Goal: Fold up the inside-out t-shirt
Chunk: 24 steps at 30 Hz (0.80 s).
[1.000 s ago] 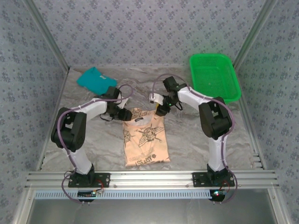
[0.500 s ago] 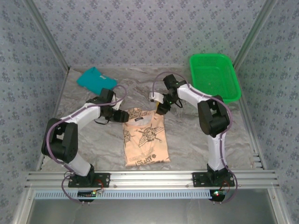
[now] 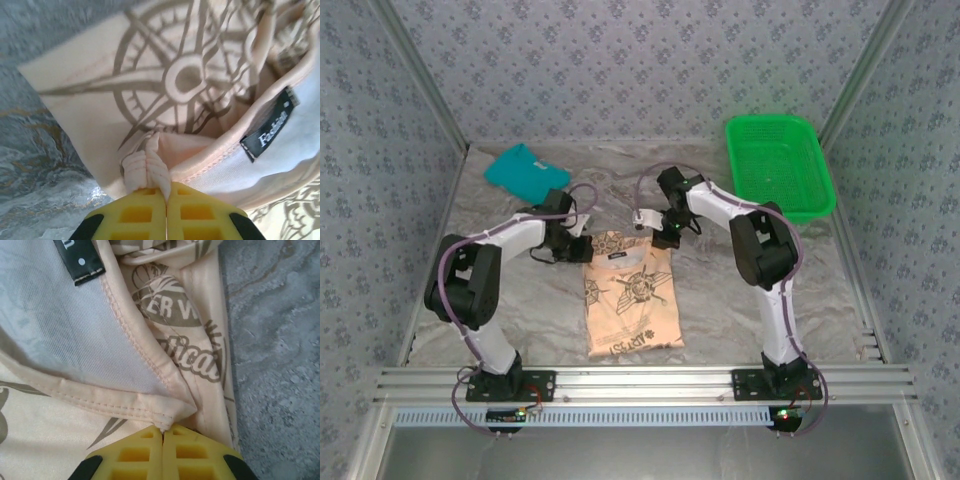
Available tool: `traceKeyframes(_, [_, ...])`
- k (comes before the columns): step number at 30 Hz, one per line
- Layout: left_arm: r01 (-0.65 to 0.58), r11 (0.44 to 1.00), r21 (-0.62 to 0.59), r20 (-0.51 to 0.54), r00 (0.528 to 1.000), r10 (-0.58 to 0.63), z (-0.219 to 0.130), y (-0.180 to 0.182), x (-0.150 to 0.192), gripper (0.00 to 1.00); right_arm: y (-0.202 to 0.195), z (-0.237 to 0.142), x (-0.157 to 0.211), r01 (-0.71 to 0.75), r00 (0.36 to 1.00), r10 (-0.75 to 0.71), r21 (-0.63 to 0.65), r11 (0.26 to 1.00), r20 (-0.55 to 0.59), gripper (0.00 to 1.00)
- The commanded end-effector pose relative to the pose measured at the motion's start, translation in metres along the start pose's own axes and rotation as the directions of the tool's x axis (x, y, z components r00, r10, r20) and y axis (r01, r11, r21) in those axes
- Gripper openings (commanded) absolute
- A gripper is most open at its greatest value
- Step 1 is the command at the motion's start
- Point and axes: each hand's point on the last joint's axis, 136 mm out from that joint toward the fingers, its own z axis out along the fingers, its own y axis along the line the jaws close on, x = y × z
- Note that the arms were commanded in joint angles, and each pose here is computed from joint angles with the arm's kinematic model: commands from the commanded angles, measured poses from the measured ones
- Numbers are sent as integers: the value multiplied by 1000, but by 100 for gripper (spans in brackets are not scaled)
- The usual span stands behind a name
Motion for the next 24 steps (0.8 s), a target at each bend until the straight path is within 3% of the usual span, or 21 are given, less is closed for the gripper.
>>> traceKeyframes(1, [-3, 1000, 21, 92, 996, 1, -37, -23, -28, 6, -1, -22, -7, -2, 999, 1, 18, 1000, 51, 3])
traceKeyframes(4, [53, 998, 37, 114, 992, -57, -47, -31, -44, 7, -6, -24, -7, -7, 998, 4, 45, 999, 55, 2])
traceKeyframes(6, [98, 995, 34, 87, 991, -101, -40, -29, -50, 20, -14, -24, -7, -26, 998, 22, 83, 996, 52, 3])
traceKeyframes(8, [135, 991, 8, 56, 989, -136, -26, -21, -52, 24, -22, -25, -7, -58, 997, 52, 122, 991, 53, 3])
traceKeyframes(9, [154, 988, -1, 40, 987, -154, -18, -16, -53, 38, -26, -26, -9, -78, 996, 70, 144, 986, 61, 4])
traceKeyframes(11, [185, 983, -9, 32, 982, -185, -6, -8, -56, 53, -34, -30, -12, -133, 990, 120, 196, 971, 77, 11])
traceKeyframes(13, [218, 976, -7, 57, 974, -218, -2, 0, -61, 55, -43, -38, -17, -192, 980, 171, 264, 945, 102, 20])
traceKeyframes(14, [233, 973, -5, 85, 969, -231, -6, 3, -65, 55, -50, -47, -19, -246, 968, 217, 324, 914, 123, 26])
traceKeyframes(18, [197, 977, -76, 211, 961, -177, -39, 13, -72, 56, -60, -90, -15, -439, 898, 355, 518, 734, 259, 35])
traceKeyframes(21, [155, 978, -140, 280, 953, -111, -62, 19, -74, 63, -36, -117, -21, -532, 845, 388, 509, 677, 367, 36])
traceKeyframes(24, [156, 983, -95, 297, 947, -121, -67, 19, -79, 69, -12, -129, -7, -620, 783, 442, 485, 617, 438, 37])
